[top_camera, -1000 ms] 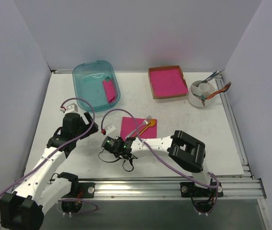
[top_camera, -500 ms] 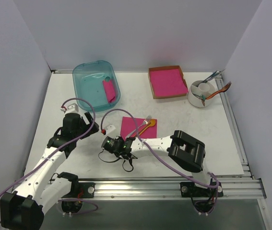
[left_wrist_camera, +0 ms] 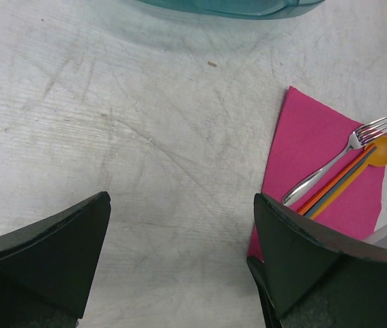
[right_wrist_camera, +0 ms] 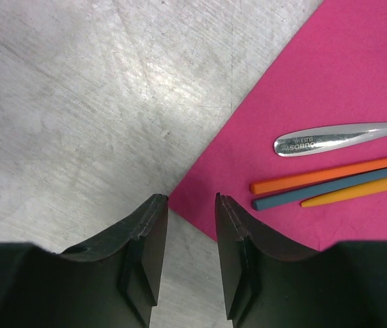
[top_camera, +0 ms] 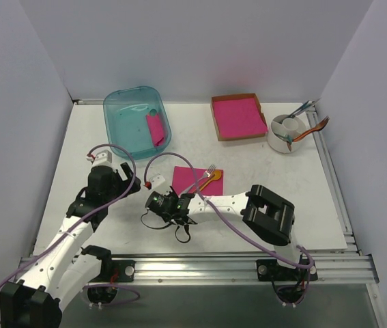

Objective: Place the utensils on the paper napkin and roll it up
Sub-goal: Roll the napkin at the center of the board.

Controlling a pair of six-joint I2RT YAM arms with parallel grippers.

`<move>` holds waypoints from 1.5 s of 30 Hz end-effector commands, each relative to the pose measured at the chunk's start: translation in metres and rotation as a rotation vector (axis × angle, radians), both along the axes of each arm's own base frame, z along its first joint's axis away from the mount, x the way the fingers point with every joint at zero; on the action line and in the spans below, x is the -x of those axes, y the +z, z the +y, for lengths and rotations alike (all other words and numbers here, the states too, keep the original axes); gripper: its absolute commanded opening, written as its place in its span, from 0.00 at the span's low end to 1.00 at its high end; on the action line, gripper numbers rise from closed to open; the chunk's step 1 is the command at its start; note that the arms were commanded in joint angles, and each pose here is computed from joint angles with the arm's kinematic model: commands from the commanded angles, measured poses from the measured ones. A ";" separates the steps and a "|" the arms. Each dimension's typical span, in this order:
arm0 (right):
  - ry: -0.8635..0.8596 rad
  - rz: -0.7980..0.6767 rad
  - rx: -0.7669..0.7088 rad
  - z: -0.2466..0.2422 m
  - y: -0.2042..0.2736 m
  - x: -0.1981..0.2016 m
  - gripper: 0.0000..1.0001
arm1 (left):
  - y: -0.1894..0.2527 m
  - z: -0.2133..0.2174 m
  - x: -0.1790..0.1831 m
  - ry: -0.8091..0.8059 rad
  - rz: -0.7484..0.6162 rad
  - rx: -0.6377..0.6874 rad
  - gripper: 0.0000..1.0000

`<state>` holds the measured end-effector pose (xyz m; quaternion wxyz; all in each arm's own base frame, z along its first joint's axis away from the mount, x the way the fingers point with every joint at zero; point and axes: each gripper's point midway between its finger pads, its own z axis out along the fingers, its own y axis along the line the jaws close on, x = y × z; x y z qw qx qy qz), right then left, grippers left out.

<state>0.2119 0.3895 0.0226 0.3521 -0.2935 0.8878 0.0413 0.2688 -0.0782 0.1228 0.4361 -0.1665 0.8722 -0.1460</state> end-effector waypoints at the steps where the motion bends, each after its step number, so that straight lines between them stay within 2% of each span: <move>1: -0.025 -0.044 -0.013 -0.005 0.024 -0.009 0.35 | 0.015 -0.001 -0.008 -0.009 -0.079 0.013 0.95; 11: -0.022 -0.004 0.015 -0.010 0.001 -0.009 0.31 | 0.013 -0.002 -0.010 -0.011 -0.071 0.013 0.95; 16: -0.013 0.012 0.025 -0.010 -0.004 -0.009 0.26 | 0.013 -0.002 -0.010 -0.007 -0.071 0.013 0.95; 28: 0.001 0.034 -0.023 -0.003 0.002 -0.003 0.39 | 0.008 0.001 -0.010 0.008 -0.039 -0.003 0.95; 37: 0.008 0.055 0.017 -0.003 -0.005 -0.002 0.33 | 0.005 -0.001 -0.011 -0.001 -0.023 -0.004 0.94; 45: 0.009 0.067 0.029 -0.008 -0.010 0.002 0.33 | 0.005 0.000 -0.010 0.000 -0.020 -0.002 0.94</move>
